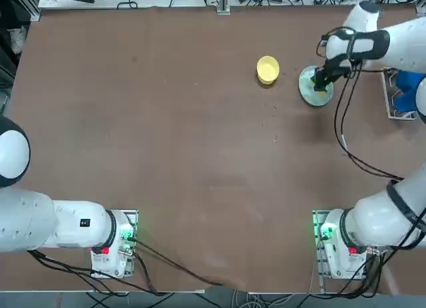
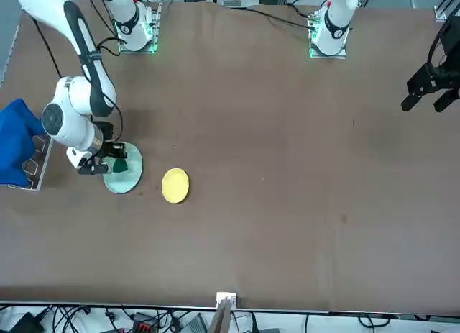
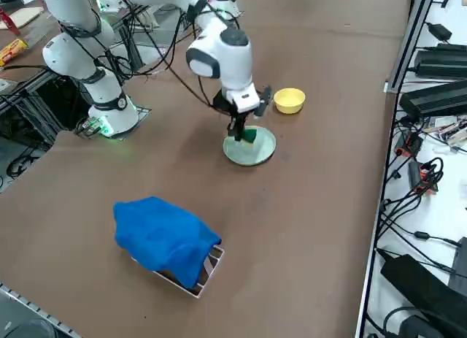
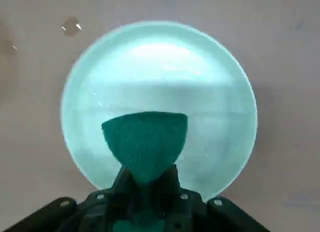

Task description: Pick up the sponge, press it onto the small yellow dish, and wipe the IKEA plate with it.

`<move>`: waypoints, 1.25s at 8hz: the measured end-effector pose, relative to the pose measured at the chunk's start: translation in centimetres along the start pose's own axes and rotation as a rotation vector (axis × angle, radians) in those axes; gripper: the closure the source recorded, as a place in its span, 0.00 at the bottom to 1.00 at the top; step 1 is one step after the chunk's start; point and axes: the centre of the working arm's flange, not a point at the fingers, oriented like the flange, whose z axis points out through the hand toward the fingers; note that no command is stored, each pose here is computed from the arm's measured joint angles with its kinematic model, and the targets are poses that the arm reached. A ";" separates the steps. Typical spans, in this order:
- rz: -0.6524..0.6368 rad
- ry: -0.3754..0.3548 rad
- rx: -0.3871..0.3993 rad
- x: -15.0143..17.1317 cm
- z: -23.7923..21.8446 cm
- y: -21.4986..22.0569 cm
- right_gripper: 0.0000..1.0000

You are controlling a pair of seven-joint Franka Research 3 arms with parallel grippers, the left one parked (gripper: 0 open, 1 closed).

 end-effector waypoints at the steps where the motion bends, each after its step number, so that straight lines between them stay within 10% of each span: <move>1: 0.001 -0.001 0.000 -0.4 0.5 0.2 0.78; 10: -0.071 0.021 0.004 -0.6 1.5 5.1 0.78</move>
